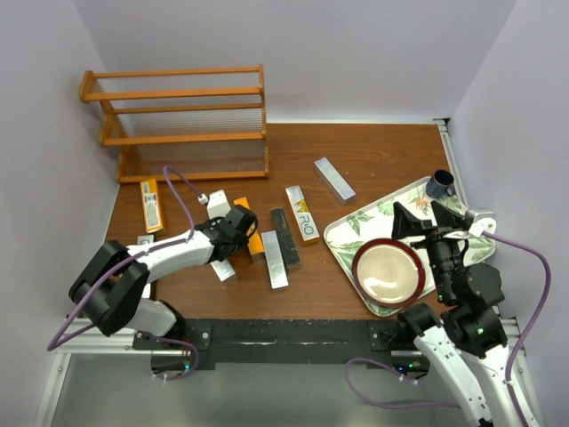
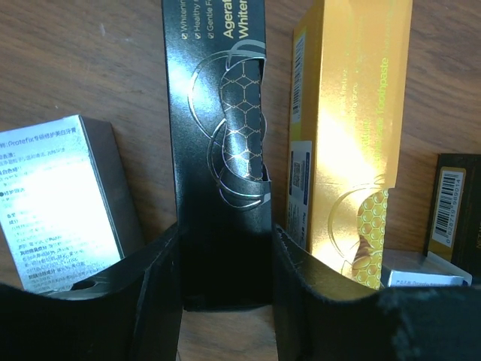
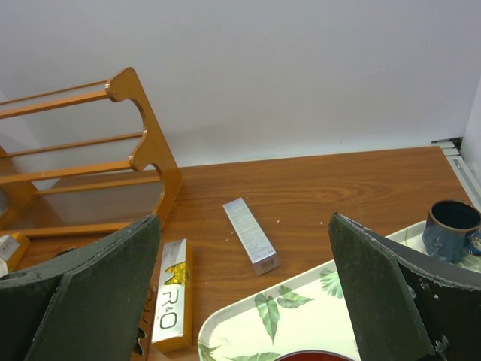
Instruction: Place and organize the toothpastes onto the shelf
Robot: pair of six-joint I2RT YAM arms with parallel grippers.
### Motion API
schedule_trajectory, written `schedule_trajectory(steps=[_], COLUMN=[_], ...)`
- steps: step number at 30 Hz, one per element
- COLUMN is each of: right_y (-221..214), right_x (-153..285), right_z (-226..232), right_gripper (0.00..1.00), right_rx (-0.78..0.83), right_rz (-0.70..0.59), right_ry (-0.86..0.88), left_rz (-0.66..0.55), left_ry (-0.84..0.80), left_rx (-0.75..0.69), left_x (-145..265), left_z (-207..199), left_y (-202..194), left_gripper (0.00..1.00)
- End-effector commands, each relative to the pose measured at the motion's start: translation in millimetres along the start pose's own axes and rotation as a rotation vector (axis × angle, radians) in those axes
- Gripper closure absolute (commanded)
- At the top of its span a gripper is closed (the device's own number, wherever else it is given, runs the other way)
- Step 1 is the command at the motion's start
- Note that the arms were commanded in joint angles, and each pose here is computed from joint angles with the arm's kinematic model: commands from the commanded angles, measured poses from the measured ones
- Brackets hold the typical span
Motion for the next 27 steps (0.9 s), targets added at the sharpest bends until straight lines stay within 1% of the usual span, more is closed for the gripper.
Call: schedule_trajectory(steps=[1,2,3,6,7,8,12,13,14,16,17,18,21,23,24,26,27], right_y=[4,4,4,5,5,6,7,7,7,7,7,7,8,9,9,10,11], right_x=[-1,-1,-1,0,0,0,2,2,2,3,3,3,4,5,5,6,7], right_z=[1,1,0,0,0,0,0,0,0,0,0,-1,-2,-1,-2,-2,-1], right_gripper=[0.01,0.02,0.01,0.01,0.01,0.01,0.01,0.01,0.01,0.01,0.01,0.01,0.01,0.01,0.01,0.01,0.01], right_rx=[-0.012,-0.014,-0.013,-0.015,-0.017,-0.018,-0.019,-0.019,-0.02,-0.021,-0.022,-0.022,-0.023,-0.023,-0.023,-0.022,-0.024], right_rz=[-0.011,-0.012,-0.012,-0.015,-0.018,-0.022,-0.027,-0.027,-0.028,-0.03,-0.033,-0.033,-0.037,-0.04,-0.041,-0.046,-0.05], right_ry=[0.003,0.003,0.002,0.001,0.0,-0.001,0.004,0.002,0.002,0.002,0.002,0.002,-0.003,-0.001,-0.001,0.002,0.006], left_rz=[-0.028,-0.029,-0.03,-0.05,-0.061,-0.067,-0.088,-0.095,-0.099,-0.11,-0.117,-0.119,-0.138,-0.132,-0.121,-0.115,-0.109], left_ry=[-0.014,-0.017,-0.019,-0.052,-0.071,-0.073,-0.089,-0.102,-0.11,-0.151,-0.162,-0.175,-0.152,-0.127,-0.105,-0.084,-0.083], left_rx=[-0.024,-0.038,-0.049,-0.094,-0.097,-0.127,-0.187,-0.17,-0.201,-0.179,-0.217,-0.214,-0.26,-0.306,-0.313,-0.34,-0.33], left_x=[-2,-1,0,9,14,17,25,28,29,33,34,35,37,33,29,25,21], left_z=[-1,-2,-3,-9,-15,-15,-17,-18,-17,-20,-19,-19,-13,-9,-6,-1,3], left_y=[3,5,6,18,25,30,52,64,71,90,97,107,129,136,143,152,160], left_gripper=[0.63,0.66,0.72,0.75,0.78,0.79,0.79,0.79,0.79,0.79,0.79,0.78,0.78,0.78,0.8,0.81,0.81])
Point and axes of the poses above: each gripper's point midway between its finger pads, its own x axis back along the fingers, its own z axis along the line the jaws close on, y = z × x, the point moved 2 cm from there along x, back along the fingers, and after that the axes turned 15 degrees about x, right-handed, at the moved point
